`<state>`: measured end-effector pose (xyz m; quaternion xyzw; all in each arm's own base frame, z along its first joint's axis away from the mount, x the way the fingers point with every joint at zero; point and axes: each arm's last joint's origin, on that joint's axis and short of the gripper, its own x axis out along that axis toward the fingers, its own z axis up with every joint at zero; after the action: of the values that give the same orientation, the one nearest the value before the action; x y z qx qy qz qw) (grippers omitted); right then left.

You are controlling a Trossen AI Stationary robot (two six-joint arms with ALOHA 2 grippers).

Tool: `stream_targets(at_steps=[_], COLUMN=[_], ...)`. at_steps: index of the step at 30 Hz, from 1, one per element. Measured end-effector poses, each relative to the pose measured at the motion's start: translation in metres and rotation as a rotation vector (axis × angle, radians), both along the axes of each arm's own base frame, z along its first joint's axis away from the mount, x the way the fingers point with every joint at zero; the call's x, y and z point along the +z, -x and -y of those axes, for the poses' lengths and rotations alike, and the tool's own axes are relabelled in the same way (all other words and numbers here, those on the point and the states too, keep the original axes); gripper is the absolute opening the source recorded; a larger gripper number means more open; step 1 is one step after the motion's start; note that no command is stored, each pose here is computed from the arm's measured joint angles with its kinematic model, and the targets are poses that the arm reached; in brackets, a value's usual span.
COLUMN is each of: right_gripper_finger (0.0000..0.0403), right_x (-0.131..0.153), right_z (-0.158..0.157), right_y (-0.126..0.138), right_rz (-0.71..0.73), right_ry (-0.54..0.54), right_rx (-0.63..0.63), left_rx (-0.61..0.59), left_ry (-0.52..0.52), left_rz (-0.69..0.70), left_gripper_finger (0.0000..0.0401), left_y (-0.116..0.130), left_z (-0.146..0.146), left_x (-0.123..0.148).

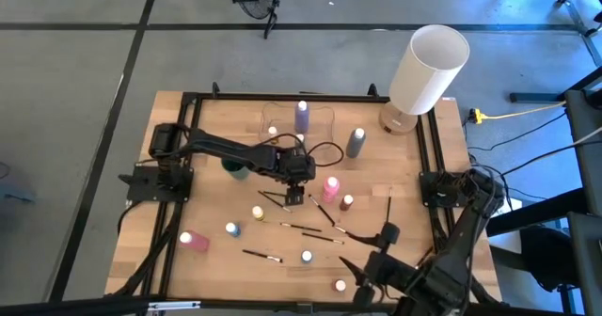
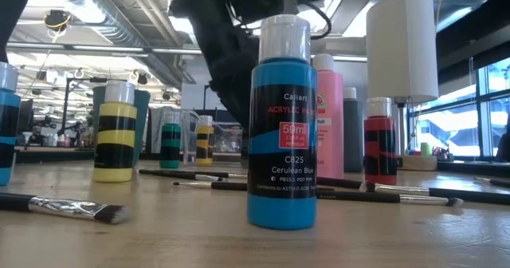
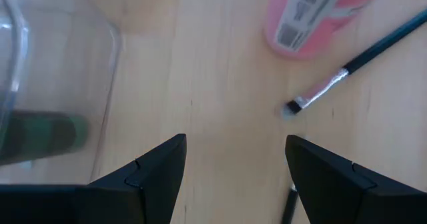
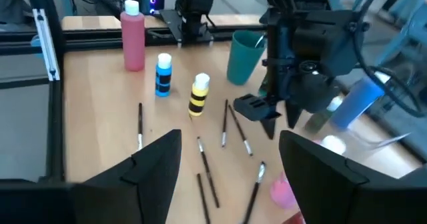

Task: Pick & Place Paint Supplies
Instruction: Put the black paint brush into the green cup

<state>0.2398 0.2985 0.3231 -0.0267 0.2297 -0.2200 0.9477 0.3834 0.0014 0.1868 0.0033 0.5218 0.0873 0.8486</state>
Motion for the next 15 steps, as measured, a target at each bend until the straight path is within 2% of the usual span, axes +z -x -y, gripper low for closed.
stream_targets(at_steps=[4,10,15], right_gripper_finger=[0.0256,0.0256,0.0256], right_x=[-0.001,0.0,0.0], right_z=[0.001,-0.001,-0.002], right_y=[-0.007,-0.012,-0.011], right_rz=[-0.047,-0.058,-0.073], right_ry=[-0.06,-0.06,-0.048], right_rx=[0.012,0.049,0.065], left_rx=[0.0,-0.013,-0.018], left_ry=[0.001,0.03,0.039], left_rz=[-0.029,-0.097,-0.086], left_gripper_finger=[0.0253,0.0253,0.0253], left_y=[-0.004,-0.007,-0.012], left_z=[0.0,0.0,0.001], left_x=[-0.013,-0.037,-0.036])
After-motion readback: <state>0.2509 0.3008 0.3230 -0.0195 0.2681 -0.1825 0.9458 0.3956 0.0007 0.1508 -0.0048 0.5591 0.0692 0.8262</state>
